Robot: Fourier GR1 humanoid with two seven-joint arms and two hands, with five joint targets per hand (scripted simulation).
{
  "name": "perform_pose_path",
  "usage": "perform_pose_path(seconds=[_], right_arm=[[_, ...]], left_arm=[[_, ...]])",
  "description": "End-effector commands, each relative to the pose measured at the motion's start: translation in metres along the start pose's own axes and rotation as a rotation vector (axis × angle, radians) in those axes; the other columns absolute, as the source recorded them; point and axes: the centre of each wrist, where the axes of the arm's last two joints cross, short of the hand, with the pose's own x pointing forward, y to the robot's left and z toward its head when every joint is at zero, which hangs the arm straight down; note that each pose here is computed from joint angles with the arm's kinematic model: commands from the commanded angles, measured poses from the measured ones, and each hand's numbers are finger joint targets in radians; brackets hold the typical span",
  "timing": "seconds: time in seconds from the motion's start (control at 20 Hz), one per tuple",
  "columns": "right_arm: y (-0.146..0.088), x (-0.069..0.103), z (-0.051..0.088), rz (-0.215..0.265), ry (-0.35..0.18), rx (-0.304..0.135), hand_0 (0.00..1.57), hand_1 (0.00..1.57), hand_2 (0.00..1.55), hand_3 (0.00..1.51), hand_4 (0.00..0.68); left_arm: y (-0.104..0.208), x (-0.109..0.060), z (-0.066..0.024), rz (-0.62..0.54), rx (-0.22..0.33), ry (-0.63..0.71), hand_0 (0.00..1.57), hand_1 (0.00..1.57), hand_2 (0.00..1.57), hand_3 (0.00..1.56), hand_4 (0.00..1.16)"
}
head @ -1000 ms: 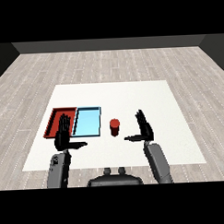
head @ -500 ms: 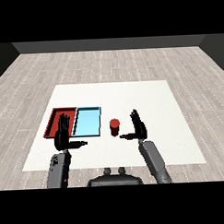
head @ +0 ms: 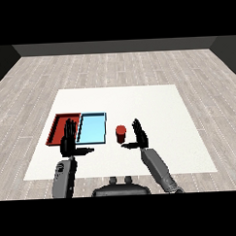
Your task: Pick the red can and put it in the red box
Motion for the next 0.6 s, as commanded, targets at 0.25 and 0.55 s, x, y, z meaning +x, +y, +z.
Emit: perform_pose_path(seconds=[0.25,0.55], right_arm=[[0.024,-0.006,0.0,-0.034,0.037,0.018,0.0,0.0,0.0,0.0,0.0],[0.028,0.0,-0.014,-0.053,0.038,0.002,0.0,0.0,0.0,0.0,0.0]], left_arm=[[-0.002,0.014,0.0165,0.005,-0.009,0.003,0.0,0.0,0.0,0.0,0.0],[0.0,-0.015,-0.0025,0.034,-0.011,0.001,0.0,0.0,0.0,0.0,0.0]])
